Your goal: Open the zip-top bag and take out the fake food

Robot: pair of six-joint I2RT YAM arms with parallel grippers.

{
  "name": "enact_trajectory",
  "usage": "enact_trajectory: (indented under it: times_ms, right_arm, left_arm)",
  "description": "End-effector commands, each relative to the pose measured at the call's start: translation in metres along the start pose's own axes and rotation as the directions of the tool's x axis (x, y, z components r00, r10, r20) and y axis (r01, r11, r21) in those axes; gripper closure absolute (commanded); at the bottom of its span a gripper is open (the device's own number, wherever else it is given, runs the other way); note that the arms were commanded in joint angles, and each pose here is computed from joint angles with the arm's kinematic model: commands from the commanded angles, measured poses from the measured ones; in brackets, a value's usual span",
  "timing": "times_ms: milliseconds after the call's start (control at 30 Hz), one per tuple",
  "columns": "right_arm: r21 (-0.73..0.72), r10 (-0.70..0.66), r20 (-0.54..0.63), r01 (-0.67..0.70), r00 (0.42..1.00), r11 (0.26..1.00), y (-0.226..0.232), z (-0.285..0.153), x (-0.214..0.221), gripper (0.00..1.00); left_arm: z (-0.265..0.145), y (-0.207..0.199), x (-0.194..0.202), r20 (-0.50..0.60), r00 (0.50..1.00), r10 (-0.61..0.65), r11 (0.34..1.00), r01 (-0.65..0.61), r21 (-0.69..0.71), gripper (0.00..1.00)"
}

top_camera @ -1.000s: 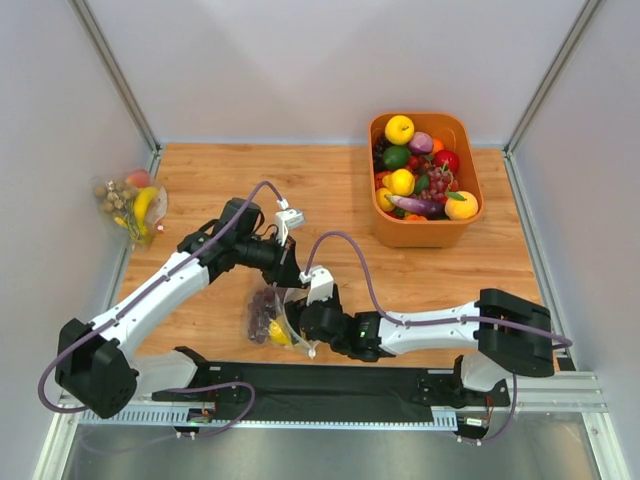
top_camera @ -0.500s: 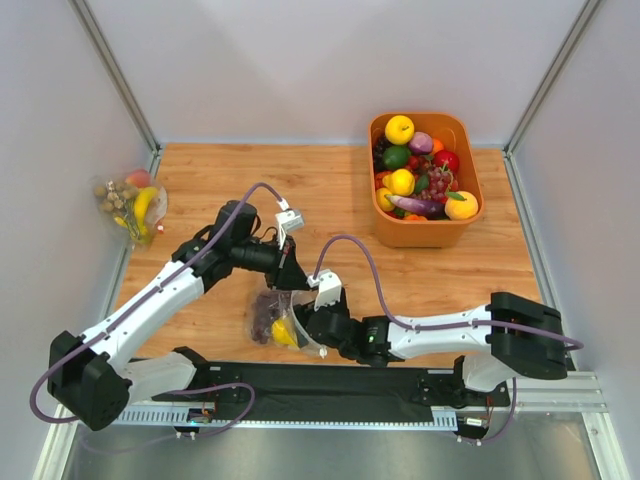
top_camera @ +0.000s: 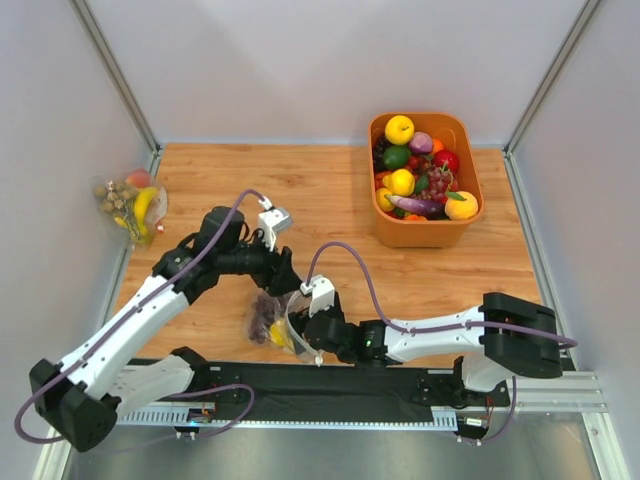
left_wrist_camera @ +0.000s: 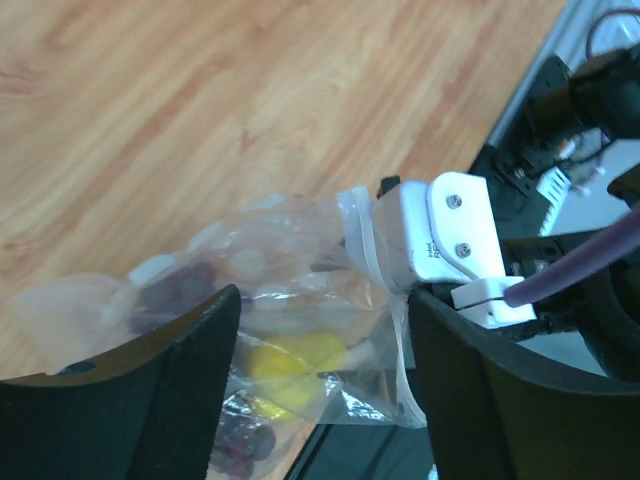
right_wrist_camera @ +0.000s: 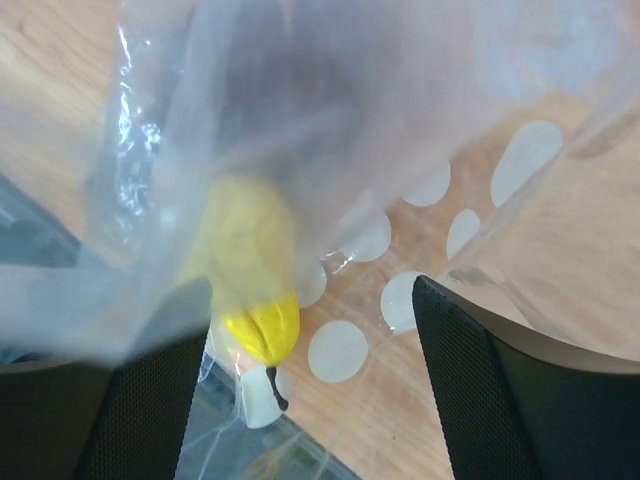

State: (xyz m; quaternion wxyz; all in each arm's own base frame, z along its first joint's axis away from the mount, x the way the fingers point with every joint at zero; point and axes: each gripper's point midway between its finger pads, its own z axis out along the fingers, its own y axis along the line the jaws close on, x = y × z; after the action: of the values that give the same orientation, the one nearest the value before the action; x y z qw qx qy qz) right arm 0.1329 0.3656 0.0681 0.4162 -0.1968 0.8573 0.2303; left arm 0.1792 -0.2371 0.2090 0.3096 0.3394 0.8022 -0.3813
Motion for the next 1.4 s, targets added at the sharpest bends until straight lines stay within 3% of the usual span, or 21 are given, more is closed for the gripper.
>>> enact_trajectory:
  times_ms: [0, 100, 200, 267, 367, 667, 867, 967, 1000, 1100, 1367]
  right_arm:
    - [-0.032, -0.022, -0.012, 0.021, 1.0, 0.999, 0.005, 0.0, 0.009, 0.17]
    - [-0.034, -0.015, -0.004, 0.015, 1.0, 0.999, 0.003, -0.003, 0.008, 0.17]
    - [-0.037, -0.01, 0.005, 0.01, 1.0, 0.999, 0.002, -0.004, 0.007, 0.17]
    - [-0.042, -0.005, 0.013, 0.006, 1.0, 0.999, 0.003, -0.004, 0.006, 0.17]
    - [-0.048, -0.001, 0.02, 0.002, 1.0, 0.999, 0.002, -0.006, 0.005, 0.17]
    - [-0.062, 0.016, 0.049, -0.013, 0.999, 0.998, 0.002, -0.011, -0.002, 0.16]
    - [-0.094, 0.028, 0.071, -0.021, 0.997, 0.995, 0.007, -0.018, -0.012, 0.16]
    - [-0.116, 0.032, 0.086, -0.022, 0.996, 0.993, 0.011, -0.021, -0.018, 0.16]
    - [-0.125, 0.029, 0.083, -0.018, 0.996, 0.992, 0.012, -0.021, -0.017, 0.16]
    - [-0.13, 0.034, 0.08, -0.023, 0.996, 0.991, 0.015, -0.019, -0.017, 0.16]
    - [-0.02, 0.049, 0.066, -0.048, 0.997, 0.999, 0.001, -0.009, -0.011, 0.16]
  left_arm:
    - [-0.026, 0.004, -0.027, 0.163, 0.985, 0.05, 0.99, -0.027, -0.139, 0.23]
    - [-0.046, 0.029, -0.014, 0.215, 0.977, -0.011, 0.945, 0.08, -0.316, 0.1]
    - [-0.058, 0.046, 0.008, 0.268, 0.957, -0.112, 0.881, 0.221, -0.419, 0.07]
    - [-0.055, 0.053, 0.026, 0.287, 0.939, -0.192, 0.848, 0.306, -0.434, 0.01]
    - [-0.049, 0.066, 0.05, 0.286, 0.919, -0.27, 0.797, 0.38, -0.47, 0.01]
    - [-0.016, 0.071, 0.078, 0.256, 0.885, -0.388, 0.782, 0.463, -0.417, 0.01]
    - [0.007, 0.07, 0.094, 0.156, 0.887, -0.434, 0.8, 0.459, -0.387, 0.13]
    - [0.013, 0.072, 0.103, 0.103, 0.894, -0.437, 0.806, 0.44, -0.396, 0.25]
    - [0.013, 0.073, 0.105, 0.094, 0.896, -0.435, 0.807, 0.434, -0.401, 0.35]
    - [0.015, 0.074, 0.114, 0.05, 0.897, -0.439, 0.809, 0.418, -0.414, 0.51]
    - [0.025, 0.074, 0.125, 0.016, 0.885, -0.466, 0.809, 0.434, -0.396, 0.88]
